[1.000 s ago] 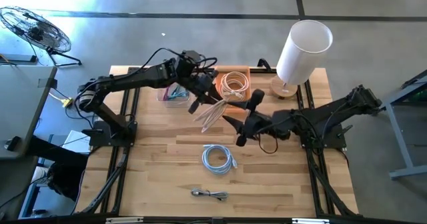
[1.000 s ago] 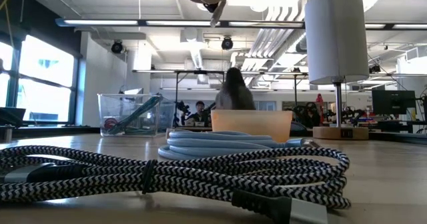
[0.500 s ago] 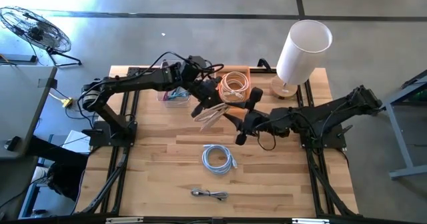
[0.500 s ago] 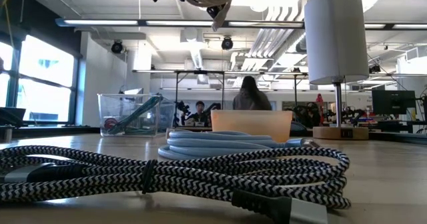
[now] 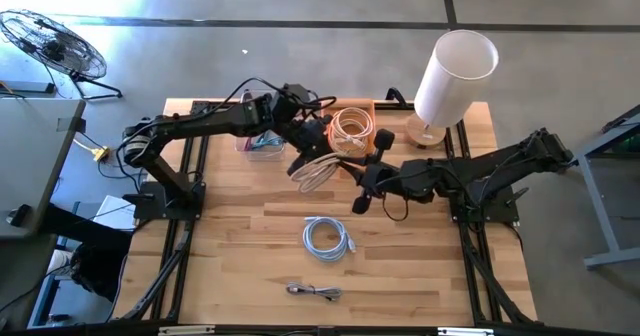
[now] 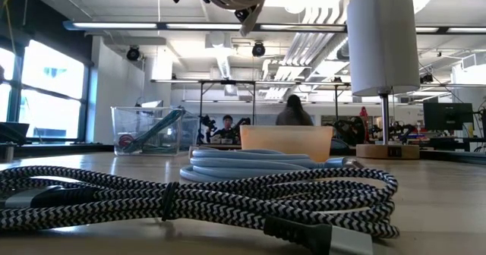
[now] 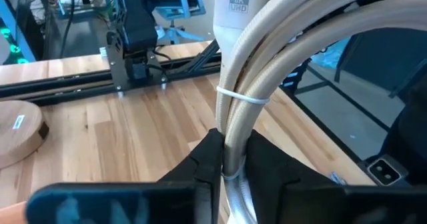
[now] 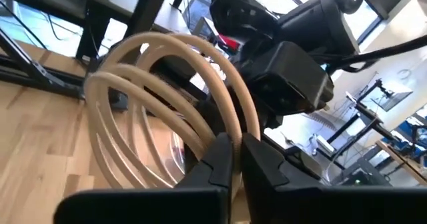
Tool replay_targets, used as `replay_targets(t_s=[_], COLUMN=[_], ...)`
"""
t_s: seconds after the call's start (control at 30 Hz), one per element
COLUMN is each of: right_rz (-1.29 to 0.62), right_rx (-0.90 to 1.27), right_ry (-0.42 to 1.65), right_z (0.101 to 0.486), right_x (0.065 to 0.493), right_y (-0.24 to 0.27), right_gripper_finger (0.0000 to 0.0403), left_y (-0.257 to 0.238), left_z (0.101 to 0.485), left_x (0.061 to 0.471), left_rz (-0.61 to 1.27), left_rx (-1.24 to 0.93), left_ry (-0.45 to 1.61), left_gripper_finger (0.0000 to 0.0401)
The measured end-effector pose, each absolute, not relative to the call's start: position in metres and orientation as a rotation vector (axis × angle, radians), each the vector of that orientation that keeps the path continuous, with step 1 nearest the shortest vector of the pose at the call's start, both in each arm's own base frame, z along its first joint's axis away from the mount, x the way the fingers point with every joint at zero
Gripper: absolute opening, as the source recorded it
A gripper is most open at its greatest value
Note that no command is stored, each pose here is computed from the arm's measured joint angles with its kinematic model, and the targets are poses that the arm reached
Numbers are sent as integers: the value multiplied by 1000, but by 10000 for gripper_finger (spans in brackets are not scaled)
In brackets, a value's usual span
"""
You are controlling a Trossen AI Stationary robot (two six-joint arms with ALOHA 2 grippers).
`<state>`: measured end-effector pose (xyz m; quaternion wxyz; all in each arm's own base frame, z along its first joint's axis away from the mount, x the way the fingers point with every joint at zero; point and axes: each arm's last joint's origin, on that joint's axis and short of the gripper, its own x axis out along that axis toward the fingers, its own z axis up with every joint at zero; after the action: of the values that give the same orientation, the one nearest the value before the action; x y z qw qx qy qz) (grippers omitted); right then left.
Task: Pick & Place USB Port
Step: Put the white HDMI cable into the orange bin
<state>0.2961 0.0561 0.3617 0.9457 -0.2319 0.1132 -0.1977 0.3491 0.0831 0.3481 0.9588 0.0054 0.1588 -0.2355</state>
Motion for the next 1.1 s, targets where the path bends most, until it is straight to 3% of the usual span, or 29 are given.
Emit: replay_targets(t_s=[0.3,0.5,0.8,0.93,1.1], right_rz=[-409,-478,-610,-635,-675], right_rx=[-478,-492,-451,-331,-274], right_ry=[272,324,387,466,571], right_z=[357,354,356,344,326], right_x=[296,291,270,270,282], right_y=[55,55,54,36,8], right_gripper_finger=[4,3,3,3,3], left_y=[84,91,112,105,95], left_z=[349,347,351,364,384], left_x=[346,338,273,249,229], left_rz=[-414,-373,212,293,318], left_rx=[26,68,261,303,323], left_ry=[348,401,887,939,856], left_gripper_finger=[153,199,186,182,182])
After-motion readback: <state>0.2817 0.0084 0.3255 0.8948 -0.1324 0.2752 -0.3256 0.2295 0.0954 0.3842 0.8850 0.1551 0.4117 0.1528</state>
